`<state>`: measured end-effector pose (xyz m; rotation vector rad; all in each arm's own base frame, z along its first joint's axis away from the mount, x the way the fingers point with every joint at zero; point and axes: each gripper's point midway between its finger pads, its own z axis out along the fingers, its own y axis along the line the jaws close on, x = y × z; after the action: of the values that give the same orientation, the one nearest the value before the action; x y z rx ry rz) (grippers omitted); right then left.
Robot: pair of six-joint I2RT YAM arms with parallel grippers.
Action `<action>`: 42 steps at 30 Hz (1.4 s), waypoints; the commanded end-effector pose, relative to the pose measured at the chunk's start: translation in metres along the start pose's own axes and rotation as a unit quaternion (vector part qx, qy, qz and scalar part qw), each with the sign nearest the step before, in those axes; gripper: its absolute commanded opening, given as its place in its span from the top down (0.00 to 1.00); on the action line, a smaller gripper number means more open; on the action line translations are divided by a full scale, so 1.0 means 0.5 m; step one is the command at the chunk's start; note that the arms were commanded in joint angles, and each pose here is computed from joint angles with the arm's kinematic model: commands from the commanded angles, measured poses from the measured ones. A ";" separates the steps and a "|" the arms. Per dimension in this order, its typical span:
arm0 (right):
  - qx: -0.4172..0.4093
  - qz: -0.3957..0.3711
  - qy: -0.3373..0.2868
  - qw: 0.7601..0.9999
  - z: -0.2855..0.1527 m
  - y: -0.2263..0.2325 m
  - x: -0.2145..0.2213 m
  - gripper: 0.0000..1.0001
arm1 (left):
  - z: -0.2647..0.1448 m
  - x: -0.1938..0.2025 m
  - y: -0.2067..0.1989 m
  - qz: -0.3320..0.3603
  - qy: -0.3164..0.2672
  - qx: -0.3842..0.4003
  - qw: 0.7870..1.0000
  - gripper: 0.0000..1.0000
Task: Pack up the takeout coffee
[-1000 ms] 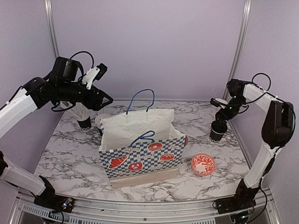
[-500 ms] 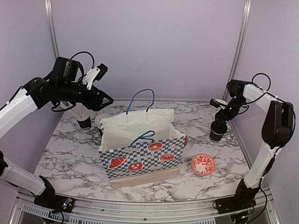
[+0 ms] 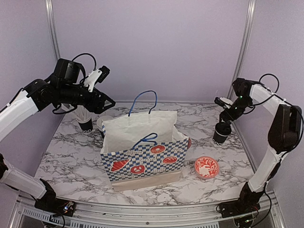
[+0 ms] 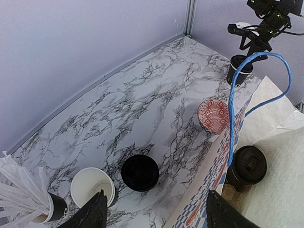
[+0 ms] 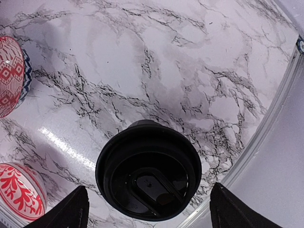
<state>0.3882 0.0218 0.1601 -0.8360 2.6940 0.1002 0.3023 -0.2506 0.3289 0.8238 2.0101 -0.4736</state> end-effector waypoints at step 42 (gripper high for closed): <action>-0.086 -0.279 -0.154 0.944 -0.202 0.322 0.065 0.38 | -0.035 -0.070 -0.003 0.016 -0.020 -0.011 1.000 0.26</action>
<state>0.2979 0.0954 0.2470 -1.2037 2.2279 0.1800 0.3032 -0.2538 0.3536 0.8288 1.9750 -0.4624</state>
